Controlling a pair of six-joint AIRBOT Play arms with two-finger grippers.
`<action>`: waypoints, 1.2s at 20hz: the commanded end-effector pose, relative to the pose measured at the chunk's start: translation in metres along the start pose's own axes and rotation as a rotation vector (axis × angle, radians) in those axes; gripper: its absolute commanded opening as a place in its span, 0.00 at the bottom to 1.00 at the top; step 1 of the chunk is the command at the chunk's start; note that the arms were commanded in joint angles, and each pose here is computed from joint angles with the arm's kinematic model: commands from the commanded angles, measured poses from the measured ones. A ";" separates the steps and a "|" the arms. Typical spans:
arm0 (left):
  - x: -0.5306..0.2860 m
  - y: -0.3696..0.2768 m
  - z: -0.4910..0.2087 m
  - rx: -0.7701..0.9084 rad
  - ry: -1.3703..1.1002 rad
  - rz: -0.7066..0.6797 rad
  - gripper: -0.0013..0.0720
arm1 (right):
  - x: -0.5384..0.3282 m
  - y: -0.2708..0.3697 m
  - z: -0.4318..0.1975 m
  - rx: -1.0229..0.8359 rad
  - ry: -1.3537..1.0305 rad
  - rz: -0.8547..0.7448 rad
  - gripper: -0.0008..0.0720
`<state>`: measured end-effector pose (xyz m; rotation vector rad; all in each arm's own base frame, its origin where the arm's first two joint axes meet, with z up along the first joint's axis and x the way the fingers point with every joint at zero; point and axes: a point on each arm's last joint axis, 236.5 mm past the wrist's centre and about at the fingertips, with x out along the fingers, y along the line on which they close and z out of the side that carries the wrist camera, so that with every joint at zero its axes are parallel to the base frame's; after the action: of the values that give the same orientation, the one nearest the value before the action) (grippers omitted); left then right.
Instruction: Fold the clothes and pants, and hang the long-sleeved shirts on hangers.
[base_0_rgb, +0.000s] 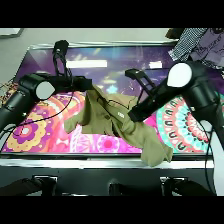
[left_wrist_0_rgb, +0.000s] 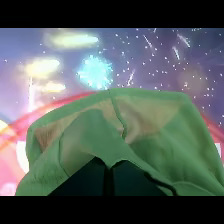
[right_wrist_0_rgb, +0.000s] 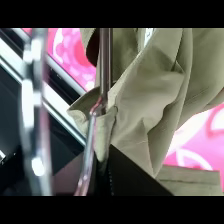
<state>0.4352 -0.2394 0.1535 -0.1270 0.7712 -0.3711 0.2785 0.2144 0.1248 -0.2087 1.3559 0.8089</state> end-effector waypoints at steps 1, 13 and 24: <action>-0.021 -0.010 -0.002 0.053 0.027 -0.025 0.04 | 0.023 -0.014 0.026 -0.013 -0.042 -0.006 0.04; -0.041 -0.059 -0.156 -0.076 0.289 -0.214 0.04 | -0.021 0.000 0.044 -0.126 -0.192 -0.042 0.04; -0.089 -0.033 -0.067 0.084 0.021 -0.214 1.00 | -0.064 0.011 0.047 -0.388 -0.324 -0.139 0.04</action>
<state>0.3081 -0.2582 0.1374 -0.1819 0.8678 -0.6095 0.2993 0.2238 0.1909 -0.3567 0.9636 0.9129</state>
